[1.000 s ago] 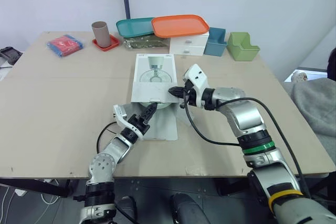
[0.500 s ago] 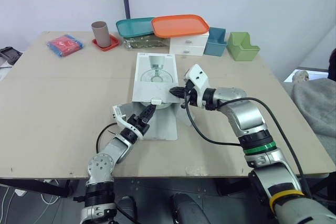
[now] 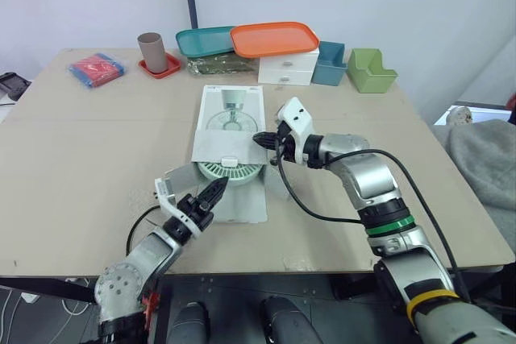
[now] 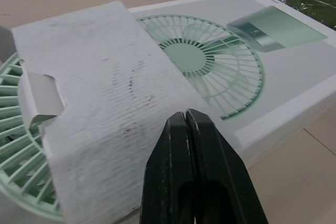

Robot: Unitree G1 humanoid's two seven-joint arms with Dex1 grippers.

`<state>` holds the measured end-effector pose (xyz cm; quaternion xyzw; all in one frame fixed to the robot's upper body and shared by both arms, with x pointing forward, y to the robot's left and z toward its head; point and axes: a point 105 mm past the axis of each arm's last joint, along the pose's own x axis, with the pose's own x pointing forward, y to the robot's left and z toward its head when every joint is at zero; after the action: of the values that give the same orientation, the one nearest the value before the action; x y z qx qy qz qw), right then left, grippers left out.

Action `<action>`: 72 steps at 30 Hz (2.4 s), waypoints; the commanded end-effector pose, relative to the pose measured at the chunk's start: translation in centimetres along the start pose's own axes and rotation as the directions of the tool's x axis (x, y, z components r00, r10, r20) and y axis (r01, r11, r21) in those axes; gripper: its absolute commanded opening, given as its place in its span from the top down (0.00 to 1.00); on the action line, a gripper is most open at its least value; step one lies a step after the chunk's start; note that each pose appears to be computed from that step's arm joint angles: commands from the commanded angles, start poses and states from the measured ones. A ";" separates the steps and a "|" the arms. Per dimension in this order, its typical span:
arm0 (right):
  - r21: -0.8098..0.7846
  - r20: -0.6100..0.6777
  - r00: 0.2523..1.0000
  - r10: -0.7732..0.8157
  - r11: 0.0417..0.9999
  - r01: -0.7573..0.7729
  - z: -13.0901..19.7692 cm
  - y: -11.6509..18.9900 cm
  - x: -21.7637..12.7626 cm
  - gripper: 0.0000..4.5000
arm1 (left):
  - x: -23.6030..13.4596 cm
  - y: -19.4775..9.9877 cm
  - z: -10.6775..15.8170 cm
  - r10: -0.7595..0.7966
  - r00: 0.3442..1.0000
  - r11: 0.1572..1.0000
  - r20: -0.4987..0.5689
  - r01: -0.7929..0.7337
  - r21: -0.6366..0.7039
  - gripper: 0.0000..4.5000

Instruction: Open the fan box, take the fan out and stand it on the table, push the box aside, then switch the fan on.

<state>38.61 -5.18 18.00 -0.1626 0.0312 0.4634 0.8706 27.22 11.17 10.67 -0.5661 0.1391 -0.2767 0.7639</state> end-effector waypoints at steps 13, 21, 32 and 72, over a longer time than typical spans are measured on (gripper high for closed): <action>-0.039 0.058 0.998 0.022 0.999 -0.020 2.0 0.4 0.2 1.00 | -1.9 2.7 -0.7 0.140 0.989 0.990 -0.053 -0.141 -0.011 0.80; -0.038 0.043 0.999 -0.028 0.999 0.029 1.9 -0.8 -0.8 1.00 | -1.0 3.0 -0.5 0.120 0.992 0.993 -0.044 -0.120 0.000 0.80; -0.007 0.022 0.986 -0.167 0.986 0.167 1.7 -4.4 -7.0 1.00 | -0.7 2.3 -0.4 0.112 0.991 0.994 -0.067 -0.111 0.018 0.80; -0.020 0.001 0.990 0.144 0.989 -0.144 0.6 5.6 1.3 1.00 | -0.9 1.5 0.1 0.134 0.991 0.991 0.007 -0.134 0.008 0.80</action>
<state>34.67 -1.29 16.67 -0.1588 0.0395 0.5246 0.8355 27.12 11.33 10.46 -0.5591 0.1549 -0.2578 0.7726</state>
